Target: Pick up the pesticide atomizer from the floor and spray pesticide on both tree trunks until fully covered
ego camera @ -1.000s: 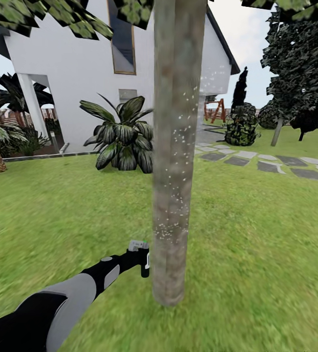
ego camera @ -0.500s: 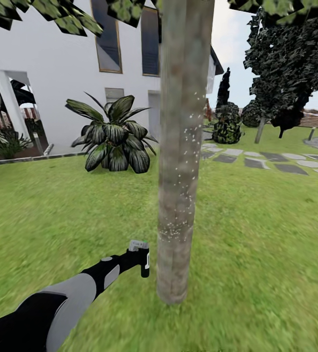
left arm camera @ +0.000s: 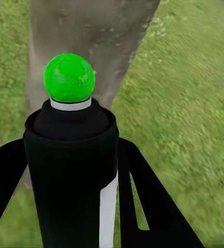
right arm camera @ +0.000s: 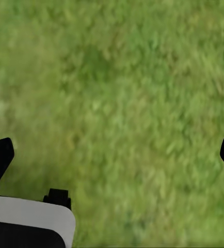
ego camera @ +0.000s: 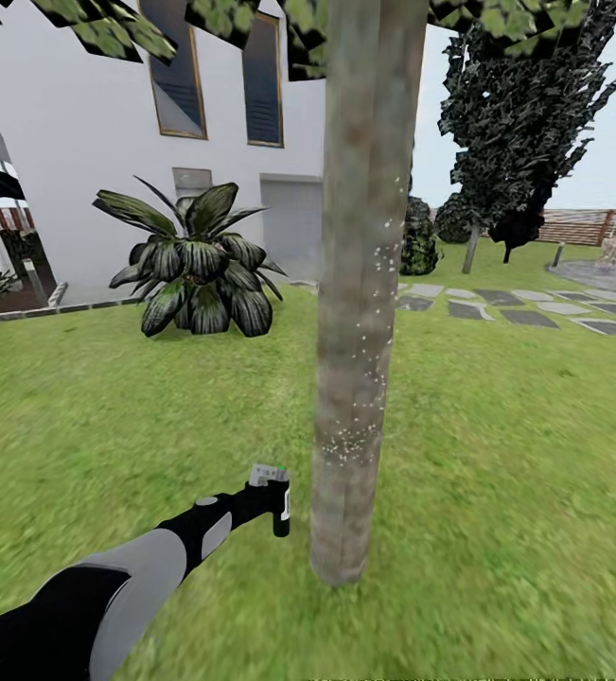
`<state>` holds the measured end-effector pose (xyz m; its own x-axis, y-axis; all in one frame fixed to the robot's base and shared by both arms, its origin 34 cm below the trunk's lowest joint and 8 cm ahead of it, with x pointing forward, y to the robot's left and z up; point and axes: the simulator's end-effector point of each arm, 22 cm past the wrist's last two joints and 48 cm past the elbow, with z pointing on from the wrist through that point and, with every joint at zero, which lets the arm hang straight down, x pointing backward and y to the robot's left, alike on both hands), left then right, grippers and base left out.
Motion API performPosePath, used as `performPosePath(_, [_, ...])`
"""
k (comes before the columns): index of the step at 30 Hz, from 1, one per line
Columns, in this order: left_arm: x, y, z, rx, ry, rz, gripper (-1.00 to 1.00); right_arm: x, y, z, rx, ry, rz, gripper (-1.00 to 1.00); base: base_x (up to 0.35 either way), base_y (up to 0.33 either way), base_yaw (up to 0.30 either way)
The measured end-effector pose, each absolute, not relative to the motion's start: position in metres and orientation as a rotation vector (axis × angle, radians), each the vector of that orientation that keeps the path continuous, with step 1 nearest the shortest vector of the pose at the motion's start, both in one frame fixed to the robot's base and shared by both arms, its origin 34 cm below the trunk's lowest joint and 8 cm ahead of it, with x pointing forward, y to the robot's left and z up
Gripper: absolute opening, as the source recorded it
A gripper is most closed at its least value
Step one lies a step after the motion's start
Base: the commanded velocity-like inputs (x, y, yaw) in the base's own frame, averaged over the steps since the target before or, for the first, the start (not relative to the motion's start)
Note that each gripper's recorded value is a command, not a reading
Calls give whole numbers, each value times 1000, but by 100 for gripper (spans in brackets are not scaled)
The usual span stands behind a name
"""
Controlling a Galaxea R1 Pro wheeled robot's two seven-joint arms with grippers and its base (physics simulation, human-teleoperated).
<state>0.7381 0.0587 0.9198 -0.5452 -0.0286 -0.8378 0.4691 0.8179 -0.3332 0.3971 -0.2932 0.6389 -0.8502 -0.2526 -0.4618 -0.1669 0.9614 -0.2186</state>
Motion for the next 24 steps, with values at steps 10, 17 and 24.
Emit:
performPosePath(10, [737,59,911,321,2073,-673,-100,392,-293,635,-301,2621,-231,100,0,89,-138])
performPosePath(17, [737,59,908,318,2078,-674,-100,390,-293,634,-302,2627,-231,100,116,145,-59])
performPosePath(24, [734,59,904,319,2085,-674,-100,390,-293,633,-302,2627,-231,100,125,153,-109])
